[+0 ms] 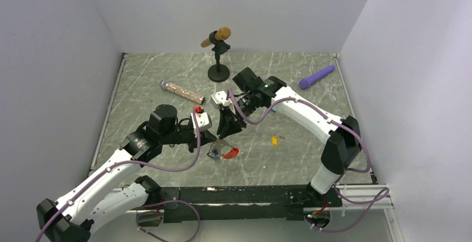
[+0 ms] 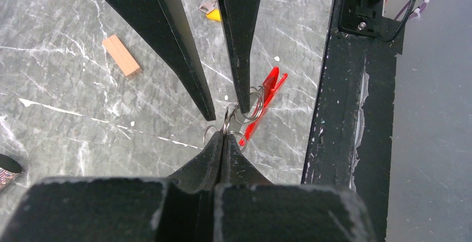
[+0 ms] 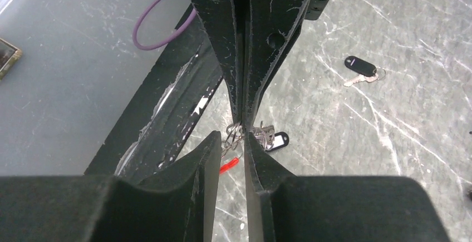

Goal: Put the keys on the keyring

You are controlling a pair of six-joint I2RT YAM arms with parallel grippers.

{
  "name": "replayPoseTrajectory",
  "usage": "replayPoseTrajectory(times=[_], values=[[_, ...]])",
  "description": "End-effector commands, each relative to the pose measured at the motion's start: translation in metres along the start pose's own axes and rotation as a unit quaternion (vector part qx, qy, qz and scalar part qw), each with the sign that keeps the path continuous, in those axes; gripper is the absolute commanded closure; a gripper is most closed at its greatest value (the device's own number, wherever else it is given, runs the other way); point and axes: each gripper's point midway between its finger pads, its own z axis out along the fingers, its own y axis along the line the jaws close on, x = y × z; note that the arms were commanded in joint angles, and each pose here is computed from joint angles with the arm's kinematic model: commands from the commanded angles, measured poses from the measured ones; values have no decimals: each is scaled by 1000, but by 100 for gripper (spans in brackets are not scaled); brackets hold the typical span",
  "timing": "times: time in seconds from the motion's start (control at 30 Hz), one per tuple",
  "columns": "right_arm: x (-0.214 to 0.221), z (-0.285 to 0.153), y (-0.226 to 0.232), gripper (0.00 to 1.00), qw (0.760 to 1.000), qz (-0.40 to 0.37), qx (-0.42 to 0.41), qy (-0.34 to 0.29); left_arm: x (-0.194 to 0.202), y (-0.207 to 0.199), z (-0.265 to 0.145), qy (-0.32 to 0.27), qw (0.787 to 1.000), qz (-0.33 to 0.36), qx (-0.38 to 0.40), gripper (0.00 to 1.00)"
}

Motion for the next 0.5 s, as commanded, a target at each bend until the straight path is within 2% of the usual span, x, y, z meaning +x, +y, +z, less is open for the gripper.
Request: replayPoseTrajectory(times=[0.0, 0.17, 0.3, 0.4, 0.43, 0.47], values=[[-6, 3, -3, 75, 1000, -4, 5, 0, -31, -1, -5, -52, 999, -1, -8, 100], [-4, 3, -5, 77, 1000, 5, 14, 7, -31, 0, -6, -60, 998, -19, -17, 100], [-8, 2, -6, 98, 1000, 5, 12, 8, -29, 1, -5, -64, 997, -30, -20, 100], [-13, 0, -7, 100, 1000, 7, 14, 11, -25, 2, -4, -62, 997, -34, -25, 100], [-14, -1, -9, 100, 1000, 10, 20, 15, -23, 3, -4, -61, 997, -37, -28, 97], [-14, -3, -12, 100, 999, 19, 27, 22, -21, 3, -4, -59, 997, -40, -31, 88]])
